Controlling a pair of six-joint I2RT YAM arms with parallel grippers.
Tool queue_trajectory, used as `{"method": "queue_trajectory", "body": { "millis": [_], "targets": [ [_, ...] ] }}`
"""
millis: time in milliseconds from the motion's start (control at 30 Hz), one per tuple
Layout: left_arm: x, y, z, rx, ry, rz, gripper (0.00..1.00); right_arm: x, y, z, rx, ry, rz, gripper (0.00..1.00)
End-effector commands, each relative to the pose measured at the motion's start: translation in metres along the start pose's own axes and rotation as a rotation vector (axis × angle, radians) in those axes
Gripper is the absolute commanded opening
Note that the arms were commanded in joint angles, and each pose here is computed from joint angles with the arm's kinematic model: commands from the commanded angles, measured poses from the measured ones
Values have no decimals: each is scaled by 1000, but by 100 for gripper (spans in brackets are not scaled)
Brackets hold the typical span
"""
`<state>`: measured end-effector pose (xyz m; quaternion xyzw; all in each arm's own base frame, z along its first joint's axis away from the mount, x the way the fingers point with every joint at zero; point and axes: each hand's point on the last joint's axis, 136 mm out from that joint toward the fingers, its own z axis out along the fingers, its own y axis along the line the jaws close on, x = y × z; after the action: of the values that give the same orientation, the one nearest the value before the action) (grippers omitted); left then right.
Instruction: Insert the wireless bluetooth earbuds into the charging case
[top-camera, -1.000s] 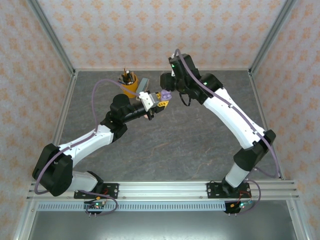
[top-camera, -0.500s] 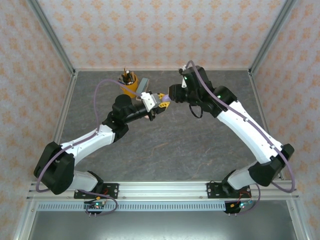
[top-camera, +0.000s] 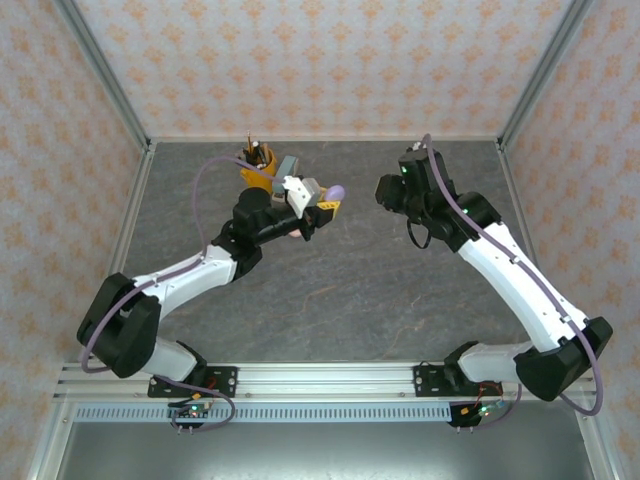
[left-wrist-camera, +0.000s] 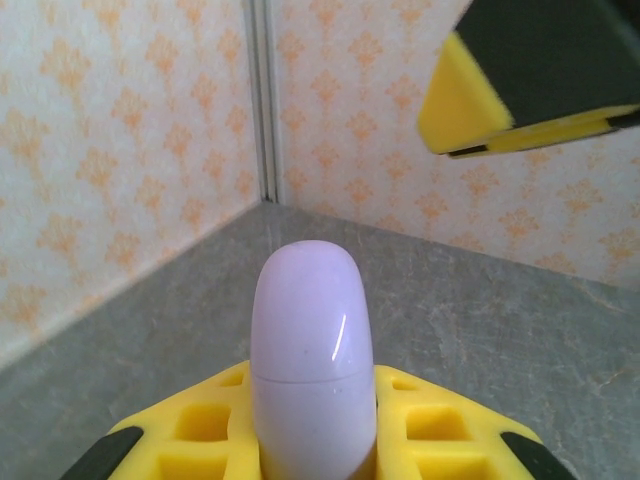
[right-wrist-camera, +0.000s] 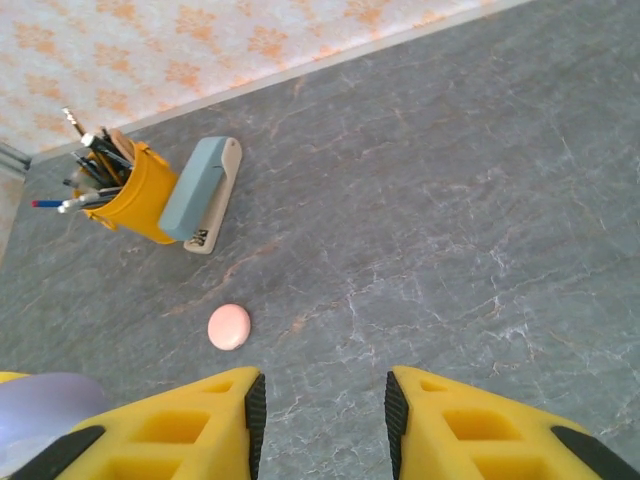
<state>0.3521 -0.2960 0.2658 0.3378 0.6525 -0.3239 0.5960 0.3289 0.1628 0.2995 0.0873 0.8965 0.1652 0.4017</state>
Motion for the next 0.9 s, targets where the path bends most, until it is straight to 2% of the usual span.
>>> {"method": "queue_trajectory", "body": {
  "millis": [0, 233, 400, 667, 733, 867],
  "targets": [
    [24, 3, 11, -32, 82, -171, 0, 0, -9, 6, 20, -35, 64, 38],
    [84, 8, 33, -78, 316, -473, 0, 14, -21, 19, 52, -16, 107, 39],
    [140, 7, 46, -137, 537, -690, 0, 24, -27, 28, 67, -3, 125, 38],
    [192, 2, 48, -202, 677, -837, 0, 28, -30, 30, 74, 5, 126, 38],
    [213, 0, 47, -214, 724, -870, 0, 28, -29, 30, 72, 5, 128, 39],
    [226, 0, 42, -242, 770, -886, 0, 28, -28, 30, 63, 6, 133, 39]
  ]
}}
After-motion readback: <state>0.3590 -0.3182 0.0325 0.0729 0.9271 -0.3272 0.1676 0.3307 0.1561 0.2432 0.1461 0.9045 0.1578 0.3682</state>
